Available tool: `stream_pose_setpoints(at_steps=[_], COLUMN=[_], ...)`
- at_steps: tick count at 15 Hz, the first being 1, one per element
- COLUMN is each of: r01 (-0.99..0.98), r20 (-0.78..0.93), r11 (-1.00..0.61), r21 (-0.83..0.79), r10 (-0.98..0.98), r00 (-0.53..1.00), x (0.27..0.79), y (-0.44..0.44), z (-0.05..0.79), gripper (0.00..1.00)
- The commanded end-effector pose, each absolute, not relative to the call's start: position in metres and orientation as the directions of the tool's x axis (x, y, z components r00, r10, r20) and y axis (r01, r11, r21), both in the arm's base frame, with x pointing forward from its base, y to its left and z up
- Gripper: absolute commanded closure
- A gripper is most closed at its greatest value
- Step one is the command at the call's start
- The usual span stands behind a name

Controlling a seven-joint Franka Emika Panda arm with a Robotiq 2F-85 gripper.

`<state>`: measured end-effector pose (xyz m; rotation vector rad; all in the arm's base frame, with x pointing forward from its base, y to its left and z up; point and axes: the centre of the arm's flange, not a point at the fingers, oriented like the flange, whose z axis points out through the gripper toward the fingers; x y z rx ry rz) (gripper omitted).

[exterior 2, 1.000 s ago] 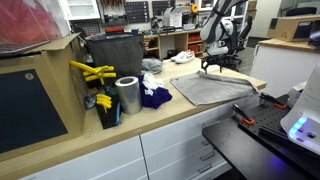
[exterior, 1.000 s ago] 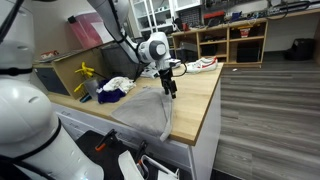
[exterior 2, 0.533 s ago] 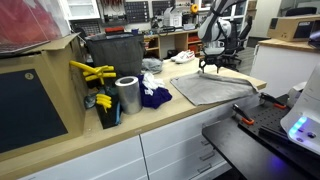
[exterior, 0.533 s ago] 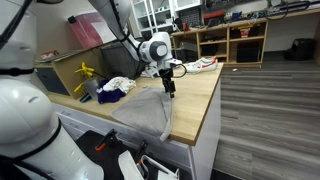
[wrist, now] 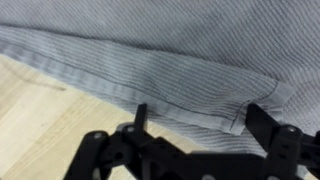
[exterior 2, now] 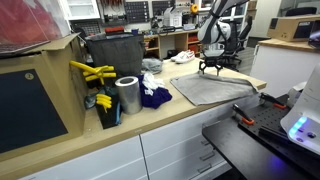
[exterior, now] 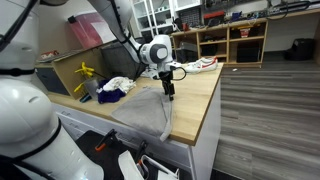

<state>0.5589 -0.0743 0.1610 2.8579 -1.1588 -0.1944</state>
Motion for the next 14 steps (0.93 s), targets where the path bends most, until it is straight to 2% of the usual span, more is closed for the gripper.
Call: stream_pose_setpoints(at_steps=[1,3,4,5,6,14], r01=[-0.698,-0.699,-0.702,-0.702,-0.703,-0.697], r20=[-0.083,-0.074,-0.070,-0.068,-0.063,-0.035], r11=[-0.711,-0.709,-0.706,-0.706,-0.705,-0.711], r21=[0.092,0.091,0.091,0.091,0.090,0.089], r10=[-0.704,-0.705,-0.708,-0.708,-0.709,-0.702], r00=[0.706,0.705,0.703,0.703,0.703,0.712], x=[0.560,0.562,0.562,0.563,0.563,0.570], y=[-0.072,-0.072,-0.072,-0.071,-0.070,-0.064], z=[0.159,0.161,0.162,0.162,0.163,0.173], gripper=[0.00,0.00,0.25,0.26,0.32,0.95])
